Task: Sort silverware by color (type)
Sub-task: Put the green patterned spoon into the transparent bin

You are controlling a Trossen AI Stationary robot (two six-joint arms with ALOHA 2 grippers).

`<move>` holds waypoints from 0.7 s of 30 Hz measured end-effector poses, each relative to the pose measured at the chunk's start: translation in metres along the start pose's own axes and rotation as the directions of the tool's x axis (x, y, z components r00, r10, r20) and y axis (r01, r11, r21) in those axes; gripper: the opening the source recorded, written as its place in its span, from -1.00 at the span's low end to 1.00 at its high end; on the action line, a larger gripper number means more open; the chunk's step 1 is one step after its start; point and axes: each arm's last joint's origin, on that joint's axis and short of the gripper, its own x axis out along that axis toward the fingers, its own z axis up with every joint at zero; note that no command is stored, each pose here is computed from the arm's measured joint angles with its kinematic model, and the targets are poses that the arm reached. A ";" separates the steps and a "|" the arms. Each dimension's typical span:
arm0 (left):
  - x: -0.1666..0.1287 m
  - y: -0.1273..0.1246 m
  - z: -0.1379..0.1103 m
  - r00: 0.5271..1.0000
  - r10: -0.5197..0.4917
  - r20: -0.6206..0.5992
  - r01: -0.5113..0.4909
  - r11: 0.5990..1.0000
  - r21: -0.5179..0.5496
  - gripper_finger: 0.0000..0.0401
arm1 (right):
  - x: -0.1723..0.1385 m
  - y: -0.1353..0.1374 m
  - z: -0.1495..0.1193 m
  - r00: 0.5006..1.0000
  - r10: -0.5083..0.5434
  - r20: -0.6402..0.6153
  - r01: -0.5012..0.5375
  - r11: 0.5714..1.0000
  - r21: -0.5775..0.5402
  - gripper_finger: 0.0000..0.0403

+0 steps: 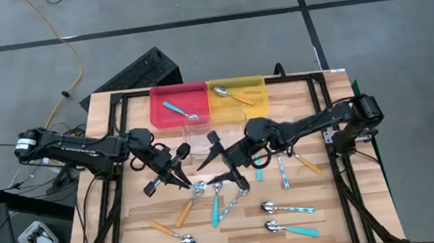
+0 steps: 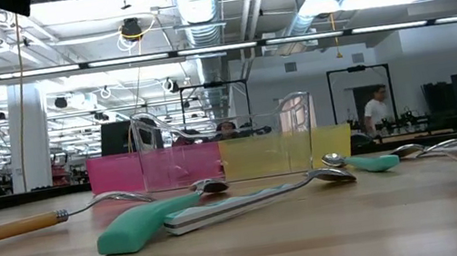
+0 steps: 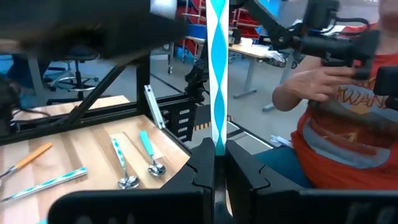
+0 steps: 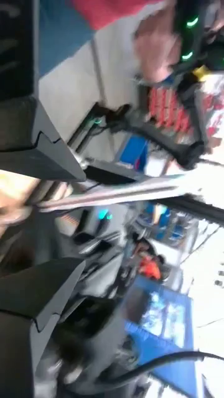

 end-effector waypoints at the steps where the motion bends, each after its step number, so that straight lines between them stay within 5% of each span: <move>1: 0.000 0.001 -0.001 1.000 0.003 -0.004 -0.003 1.000 -0.004 -0.99 | 0.003 0.000 -0.002 1.000 0.005 -0.002 -0.005 1.000 0.003 0.17; 21: -0.006 0.009 -0.001 0.999 0.039 -0.012 -0.039 0.999 -0.009 -0.99 | 0.017 0.010 0.003 0.996 0.089 -0.012 -0.088 0.996 0.023 0.17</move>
